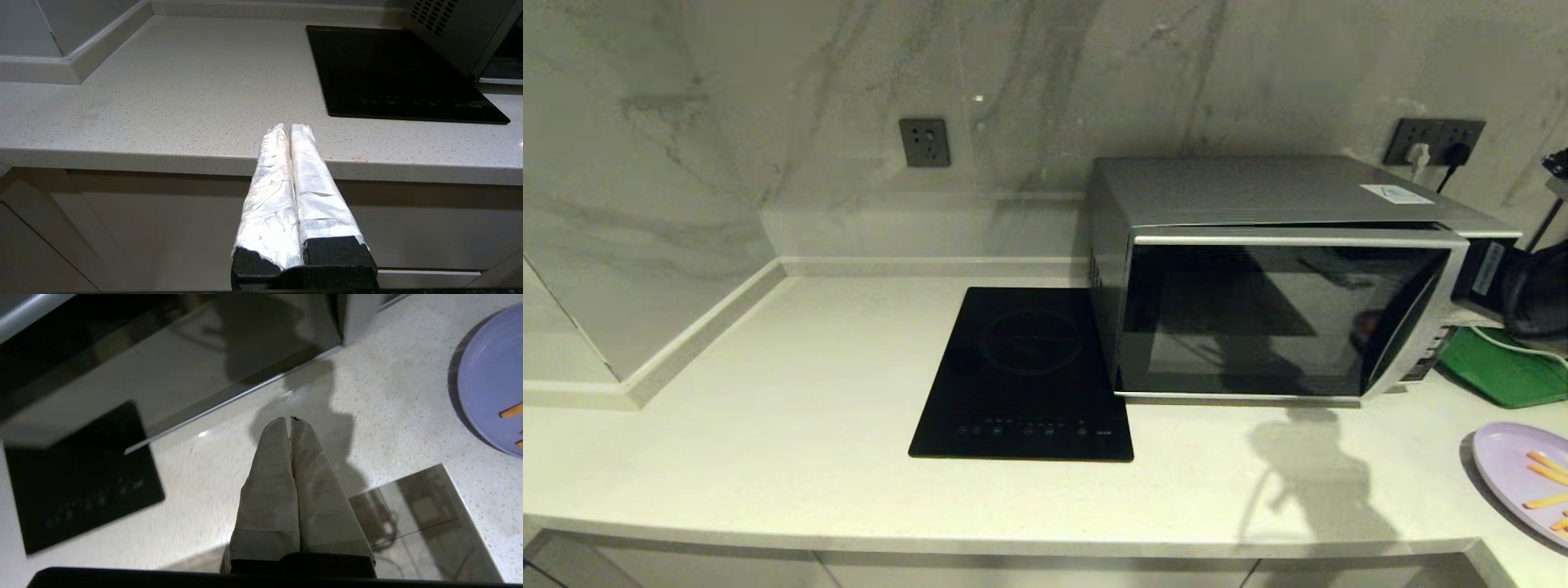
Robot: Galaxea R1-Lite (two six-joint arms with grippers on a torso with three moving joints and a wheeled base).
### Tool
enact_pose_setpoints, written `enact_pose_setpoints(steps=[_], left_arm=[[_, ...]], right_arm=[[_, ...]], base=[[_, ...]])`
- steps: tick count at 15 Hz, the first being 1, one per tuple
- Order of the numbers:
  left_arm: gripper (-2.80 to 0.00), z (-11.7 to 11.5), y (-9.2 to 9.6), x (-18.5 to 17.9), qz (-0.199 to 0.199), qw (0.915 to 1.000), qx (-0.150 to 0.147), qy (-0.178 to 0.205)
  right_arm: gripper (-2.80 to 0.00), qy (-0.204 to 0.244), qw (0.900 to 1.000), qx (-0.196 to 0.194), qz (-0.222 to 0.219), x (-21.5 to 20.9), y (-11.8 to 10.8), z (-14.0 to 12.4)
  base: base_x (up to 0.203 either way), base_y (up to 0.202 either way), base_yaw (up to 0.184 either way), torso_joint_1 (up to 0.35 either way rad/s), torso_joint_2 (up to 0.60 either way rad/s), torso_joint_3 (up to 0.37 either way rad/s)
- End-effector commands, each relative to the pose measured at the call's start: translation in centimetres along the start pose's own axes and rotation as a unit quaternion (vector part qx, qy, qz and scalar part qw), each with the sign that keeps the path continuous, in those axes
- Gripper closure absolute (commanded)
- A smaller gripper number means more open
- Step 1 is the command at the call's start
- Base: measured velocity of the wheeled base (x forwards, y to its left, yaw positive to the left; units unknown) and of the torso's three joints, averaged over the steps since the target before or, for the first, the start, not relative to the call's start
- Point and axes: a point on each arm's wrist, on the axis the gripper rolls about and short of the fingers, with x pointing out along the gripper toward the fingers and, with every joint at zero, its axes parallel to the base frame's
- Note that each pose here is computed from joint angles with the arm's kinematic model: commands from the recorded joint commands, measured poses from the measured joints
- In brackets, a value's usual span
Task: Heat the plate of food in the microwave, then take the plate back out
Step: Close the microwave oven
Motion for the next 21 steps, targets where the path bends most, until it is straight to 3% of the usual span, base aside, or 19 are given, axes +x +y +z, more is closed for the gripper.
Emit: enact_pose_setpoints(steps=[1,3,7,15,21], left_arm=[[0.0,0.0,0.0,0.0,0.0,1.0,0.0,0.0],[0.0,0.0,0.0,0.0,0.0,1.0,0.0,0.0],[0.0,0.0,0.0,0.0,0.0,1.0,0.0,0.0],[0.0,0.0,0.0,0.0,0.0,1.0,0.0,0.0],[0.0,0.0,0.0,0.0,0.0,1.0,0.0,0.0]], right_arm=[[0.0,0.021,0.998,0.037,-0.04,4.9,-1.2,2.3],[0.0,0.024,0.997,0.06,-0.029,6.5,-1.8,4.0],[0.0,0.015,0.997,0.07,-0.02,7.9,-1.6,5.7],[0.0,-0.004,0.994,0.099,-0.044,9.2,-3.7,7.6],[0.0,-0.013,0.994,0.105,-0.022,8.9,-3.8,8.7]], base=[[0.0,0.0,0.0,0.0,0.0,0.0],[0.0,0.0,0.0,0.0,0.0,0.0],[0.0,0.0,0.0,0.0,0.0,0.0],[0.0,0.0,0.0,0.0,0.0,0.0],[0.0,0.0,0.0,0.0,0.0,0.0]])
